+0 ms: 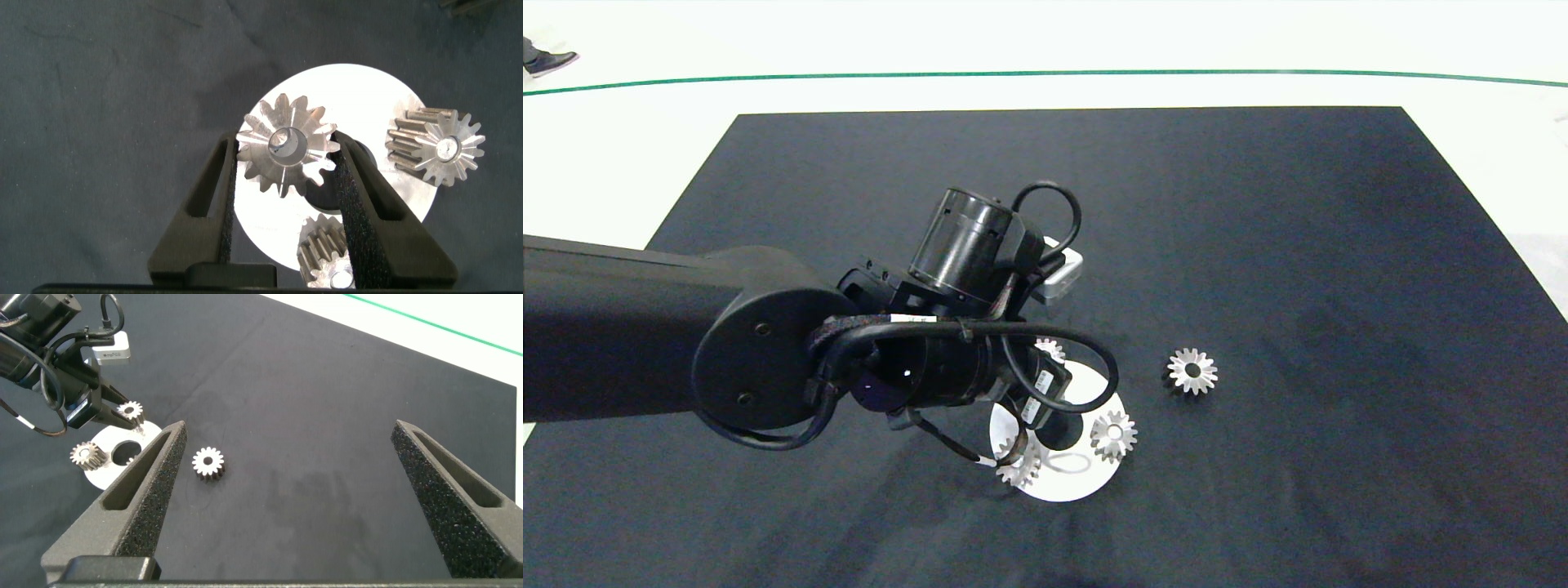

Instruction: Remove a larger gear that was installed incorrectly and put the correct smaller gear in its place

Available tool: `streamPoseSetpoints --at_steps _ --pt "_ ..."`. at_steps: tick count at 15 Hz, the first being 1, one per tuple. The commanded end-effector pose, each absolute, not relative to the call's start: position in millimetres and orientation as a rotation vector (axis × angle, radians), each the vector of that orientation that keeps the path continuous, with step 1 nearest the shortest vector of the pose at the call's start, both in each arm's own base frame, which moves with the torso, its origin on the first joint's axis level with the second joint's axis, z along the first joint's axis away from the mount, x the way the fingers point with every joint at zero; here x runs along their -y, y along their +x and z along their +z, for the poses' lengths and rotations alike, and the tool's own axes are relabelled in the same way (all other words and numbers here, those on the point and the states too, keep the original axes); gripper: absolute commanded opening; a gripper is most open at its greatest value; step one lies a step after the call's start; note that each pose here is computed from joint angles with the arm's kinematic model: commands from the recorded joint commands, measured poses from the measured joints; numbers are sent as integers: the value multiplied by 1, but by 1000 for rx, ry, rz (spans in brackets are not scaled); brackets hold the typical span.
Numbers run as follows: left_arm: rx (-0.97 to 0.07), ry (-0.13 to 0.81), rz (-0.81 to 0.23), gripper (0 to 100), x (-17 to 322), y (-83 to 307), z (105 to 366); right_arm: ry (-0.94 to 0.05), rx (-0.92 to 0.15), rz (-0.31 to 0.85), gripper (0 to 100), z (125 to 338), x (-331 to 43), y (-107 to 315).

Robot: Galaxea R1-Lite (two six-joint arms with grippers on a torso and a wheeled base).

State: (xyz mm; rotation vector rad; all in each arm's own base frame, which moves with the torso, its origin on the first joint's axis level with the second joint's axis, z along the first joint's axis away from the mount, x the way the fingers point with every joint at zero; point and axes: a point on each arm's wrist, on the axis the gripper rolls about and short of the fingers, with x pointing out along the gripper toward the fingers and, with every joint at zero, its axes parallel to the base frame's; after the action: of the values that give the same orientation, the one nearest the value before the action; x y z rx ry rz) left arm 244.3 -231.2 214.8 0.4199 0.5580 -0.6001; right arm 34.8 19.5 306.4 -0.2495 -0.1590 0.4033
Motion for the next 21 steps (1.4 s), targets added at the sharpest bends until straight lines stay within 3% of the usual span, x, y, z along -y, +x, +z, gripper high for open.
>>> streamPoseSetpoints --at_steps 1,21 --pt "-560 423 -600 19 232 245 214 -252 160 402 100 306 -19 35" --pt "-524 463 -599 19 231 243 213 -247 168 411 100 307 -19 33"
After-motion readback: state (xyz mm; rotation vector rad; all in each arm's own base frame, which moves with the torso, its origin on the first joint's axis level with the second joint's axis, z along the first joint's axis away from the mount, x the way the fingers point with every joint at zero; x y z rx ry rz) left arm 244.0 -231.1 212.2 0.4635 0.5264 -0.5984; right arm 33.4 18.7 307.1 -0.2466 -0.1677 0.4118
